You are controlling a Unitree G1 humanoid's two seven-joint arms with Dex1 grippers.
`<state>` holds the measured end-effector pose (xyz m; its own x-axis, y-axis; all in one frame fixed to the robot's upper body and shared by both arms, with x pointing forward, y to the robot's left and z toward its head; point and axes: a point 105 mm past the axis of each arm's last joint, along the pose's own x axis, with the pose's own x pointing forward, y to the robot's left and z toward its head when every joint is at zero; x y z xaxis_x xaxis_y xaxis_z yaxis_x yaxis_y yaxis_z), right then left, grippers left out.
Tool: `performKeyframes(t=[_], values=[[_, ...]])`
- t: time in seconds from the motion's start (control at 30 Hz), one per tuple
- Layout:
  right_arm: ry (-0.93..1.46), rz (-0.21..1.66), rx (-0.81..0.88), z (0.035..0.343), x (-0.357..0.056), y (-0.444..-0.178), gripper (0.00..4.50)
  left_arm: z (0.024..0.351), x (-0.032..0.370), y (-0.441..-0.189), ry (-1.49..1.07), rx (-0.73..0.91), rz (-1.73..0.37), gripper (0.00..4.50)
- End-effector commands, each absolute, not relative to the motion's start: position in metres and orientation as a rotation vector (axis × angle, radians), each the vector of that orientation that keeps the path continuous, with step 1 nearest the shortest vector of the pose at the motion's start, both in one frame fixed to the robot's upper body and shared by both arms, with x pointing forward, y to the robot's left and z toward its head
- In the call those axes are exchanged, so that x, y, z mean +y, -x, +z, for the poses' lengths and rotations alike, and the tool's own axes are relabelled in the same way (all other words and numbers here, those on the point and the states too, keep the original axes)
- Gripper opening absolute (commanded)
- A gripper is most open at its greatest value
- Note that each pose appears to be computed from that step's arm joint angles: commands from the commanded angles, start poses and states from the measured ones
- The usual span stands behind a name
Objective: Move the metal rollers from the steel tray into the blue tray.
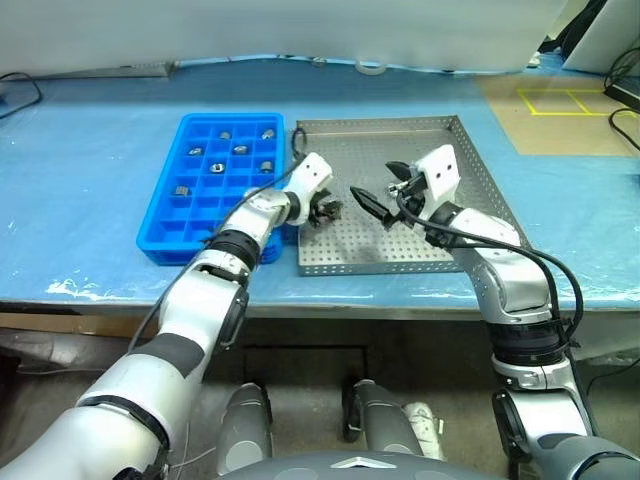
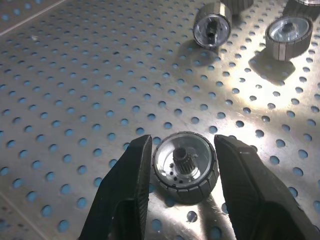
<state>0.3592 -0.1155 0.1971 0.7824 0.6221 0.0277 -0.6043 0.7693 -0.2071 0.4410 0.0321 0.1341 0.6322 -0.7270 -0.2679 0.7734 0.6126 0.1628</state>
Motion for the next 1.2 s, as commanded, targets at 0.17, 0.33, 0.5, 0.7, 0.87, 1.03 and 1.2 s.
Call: performKeyframes(t=[0.17, 0.33, 0.5, 0.7, 0.87, 1.03, 1.2], values=[[0.226, 0.738, -0.208, 0.236, -0.118, -0.359, 4.50, 0.202, 0.078, -0.441, -0.172, -0.105, -0.843, 2.07], [0.238, 0.792, -0.202, 0.235, -0.109, -0.367, 4.50, 0.213, 0.100, -0.425, -0.099, -0.150, -0.827, 2.07], [0.229, 0.827, -0.201, 0.234, -0.100, -0.373, 4.50, 0.213, 0.093, -0.416, 0.001, -0.112, -0.851, 2.07], [0.226, 0.810, -0.210, 0.236, -0.106, -0.375, 4.50, 0.226, 0.059, -0.427, -0.032, -0.081, -0.869, 2.95], [0.228, 0.742, -0.214, 0.237, -0.122, -0.373, 4.50, 0.185, 0.049, -0.443, -0.131, 0.208, -0.848, 4.48], [0.204, 0.673, -0.208, 0.228, -0.134, -0.363, 4.50, 0.161, 0.044, -0.445, -0.248, 0.394, -0.838, 4.48], [0.168, 0.635, -0.195, 0.218, -0.135, -0.351, 4.50, 0.166, 0.025, -0.443, -0.279, 0.391, -0.898, 4.48]])
